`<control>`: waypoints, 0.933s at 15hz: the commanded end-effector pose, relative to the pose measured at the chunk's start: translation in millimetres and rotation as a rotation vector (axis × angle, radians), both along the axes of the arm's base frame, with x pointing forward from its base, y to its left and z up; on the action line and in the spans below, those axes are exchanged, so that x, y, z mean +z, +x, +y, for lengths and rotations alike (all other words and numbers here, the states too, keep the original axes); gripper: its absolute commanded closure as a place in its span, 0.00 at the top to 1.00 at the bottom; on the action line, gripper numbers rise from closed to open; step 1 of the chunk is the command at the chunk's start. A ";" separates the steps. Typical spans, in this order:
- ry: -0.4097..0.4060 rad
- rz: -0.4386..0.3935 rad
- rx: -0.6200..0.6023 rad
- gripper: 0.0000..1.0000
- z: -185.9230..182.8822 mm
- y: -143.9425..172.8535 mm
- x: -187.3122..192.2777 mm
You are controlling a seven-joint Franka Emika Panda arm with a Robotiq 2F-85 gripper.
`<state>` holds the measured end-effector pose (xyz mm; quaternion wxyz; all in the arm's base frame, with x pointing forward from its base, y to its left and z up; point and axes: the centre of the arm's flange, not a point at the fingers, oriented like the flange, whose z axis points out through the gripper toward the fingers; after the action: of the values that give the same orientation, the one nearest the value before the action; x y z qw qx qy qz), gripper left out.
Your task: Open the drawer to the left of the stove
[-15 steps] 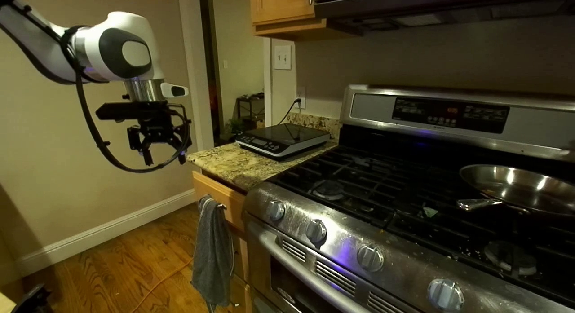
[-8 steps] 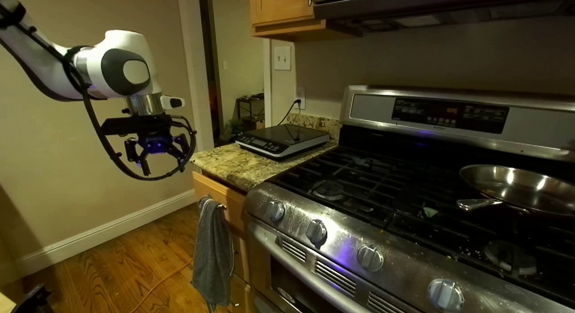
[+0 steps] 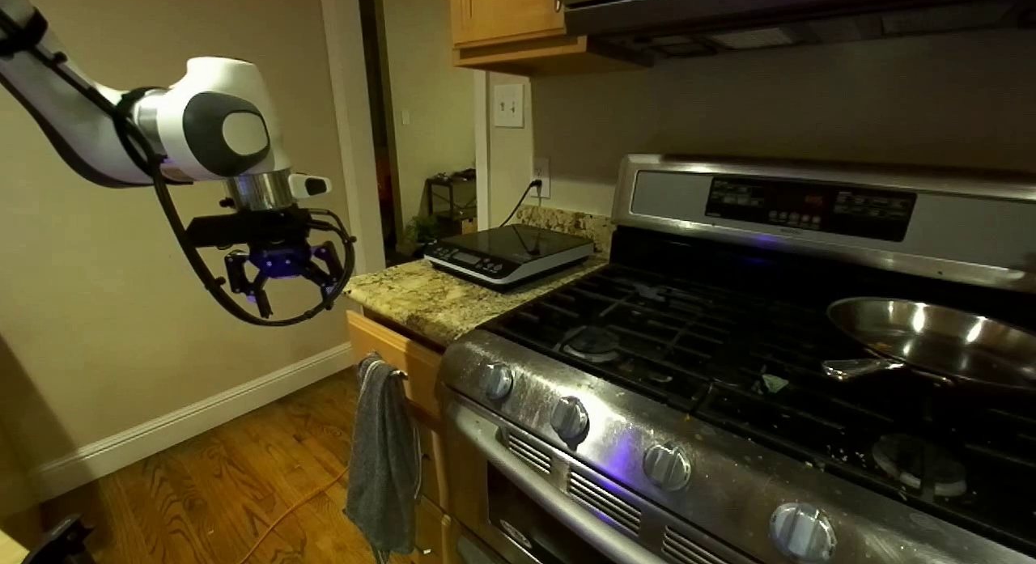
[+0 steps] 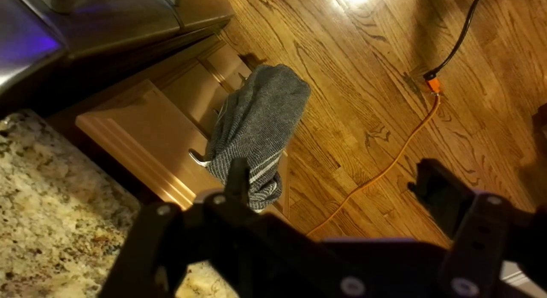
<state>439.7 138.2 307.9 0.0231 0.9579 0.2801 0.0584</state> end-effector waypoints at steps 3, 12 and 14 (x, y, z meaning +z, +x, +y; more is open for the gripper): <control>-0.015 -0.064 0.171 1.00 19.3 11.9 -36.2; -0.028 -0.069 0.288 1.00 30.9 8.2 -76.5; -0.028 -0.071 0.288 1.00 31.2 8.9 -75.4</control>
<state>448.6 169.3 232.5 0.0377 0.9048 0.4143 0.0911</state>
